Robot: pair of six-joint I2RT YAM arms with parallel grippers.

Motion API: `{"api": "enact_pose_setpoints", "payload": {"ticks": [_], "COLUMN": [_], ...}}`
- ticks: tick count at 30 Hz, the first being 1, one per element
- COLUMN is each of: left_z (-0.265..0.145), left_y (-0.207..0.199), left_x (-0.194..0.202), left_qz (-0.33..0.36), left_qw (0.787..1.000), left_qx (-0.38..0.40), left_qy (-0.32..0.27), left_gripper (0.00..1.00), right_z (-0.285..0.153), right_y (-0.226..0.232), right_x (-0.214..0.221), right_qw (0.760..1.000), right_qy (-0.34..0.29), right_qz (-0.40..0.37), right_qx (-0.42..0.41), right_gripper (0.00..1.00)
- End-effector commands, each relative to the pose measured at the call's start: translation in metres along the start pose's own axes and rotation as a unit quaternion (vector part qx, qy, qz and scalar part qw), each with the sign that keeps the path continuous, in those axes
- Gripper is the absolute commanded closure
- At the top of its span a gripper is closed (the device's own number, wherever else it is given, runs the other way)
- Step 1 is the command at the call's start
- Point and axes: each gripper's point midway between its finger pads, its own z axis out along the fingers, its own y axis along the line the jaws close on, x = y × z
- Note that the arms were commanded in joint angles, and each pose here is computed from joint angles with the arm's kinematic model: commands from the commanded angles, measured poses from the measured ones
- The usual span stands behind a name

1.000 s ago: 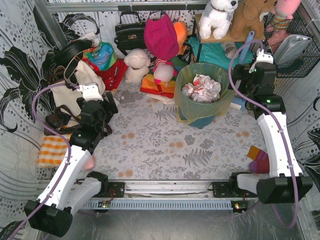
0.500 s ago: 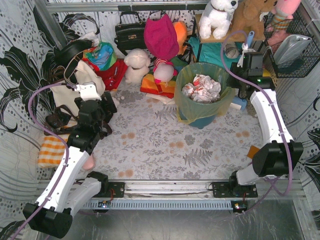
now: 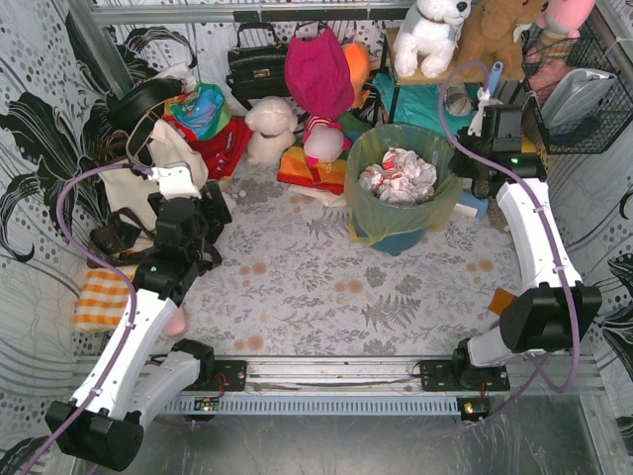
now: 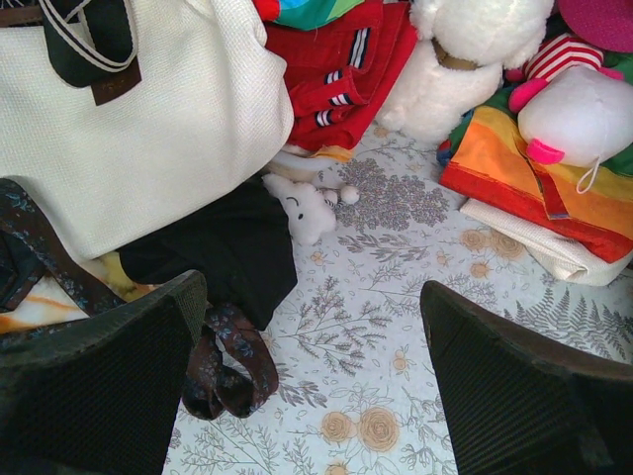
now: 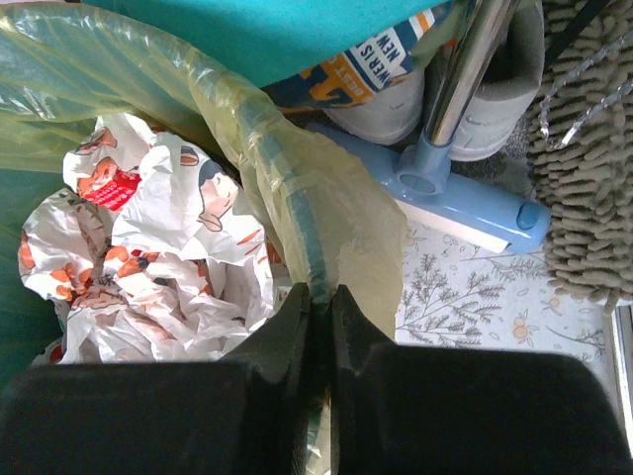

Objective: Tie the trash bag

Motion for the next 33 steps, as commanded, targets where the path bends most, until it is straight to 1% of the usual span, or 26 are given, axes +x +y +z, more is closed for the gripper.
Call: {"api": "enact_pose_setpoints", "payload": {"ticks": [1,3,5,8,11,13,18,20,22,24,28,33], "left_z": [-0.003,-0.005,-0.007,-0.008,-0.009,-0.009,-0.01,-0.01,-0.01,-0.009,-0.008,-0.006], "left_y": [0.005,0.008,0.009,0.009,0.01,0.01,0.009,0.009,0.008,0.008,0.01,0.011], "left_x": [-0.019,-0.022,-0.023,-0.024,-0.025,-0.024,-0.025,-0.025,-0.024,-0.024,-0.022,-0.021], "left_qz": [-0.019,-0.024,-0.027,-0.029,-0.031,-0.032,-0.036,-0.038,-0.038,-0.037,-0.036,-0.035], "left_qw": [0.999,0.999,0.999,0.998,0.998,0.998,0.998,0.998,0.998,0.998,0.998,0.998], "left_qx": [-0.018,-0.025,-0.024,-0.023,-0.026,-0.026,-0.023,-0.021,-0.021,-0.021,-0.027,-0.033], "left_qy": [-0.029,-0.035,-0.041,-0.043,-0.042,-0.041,-0.042,-0.043,-0.041,-0.041,-0.039,-0.035], "left_gripper": [0.02,0.02,0.02,0.02,0.02,0.02,0.02,0.02,0.02,0.02,0.02,0.02], "right_z": [-0.032,-0.042,-0.052,-0.064,-0.077,-0.084,-0.098,-0.101,-0.107,-0.112,-0.114,-0.112], "right_y": [0.009,0.021,0.036,0.065,0.101,0.117,0.143,0.155,0.169,0.173,0.175,0.177], "right_x": [-0.002,0.002,0.008,0.022,0.035,0.042,0.06,0.07,0.08,0.085,0.094,0.098], "right_qw": [0.999,0.999,0.999,0.999,0.994,0.991,0.985,0.984,0.984,0.981,0.973,0.974], "right_qy": [-0.011,-0.008,-0.004,0.008,0.017,0.017,0.014,0.011,0.002,-0.013,-0.032,-0.035], "right_qz": [0.036,0.04,0.033,0.025,0.056,0.086,0.156,0.174,0.176,0.191,0.226,0.223], "right_qx": [-0.016,-0.034,-0.034,-0.046,-0.092,-0.103,-0.067,-0.048,-0.027,-0.001,0.016,0.027], "right_gripper": [1.0,1.0,1.0,1.0,1.0,1.0,1.0,1.0,1.0,1.0,1.0,1.0]}}
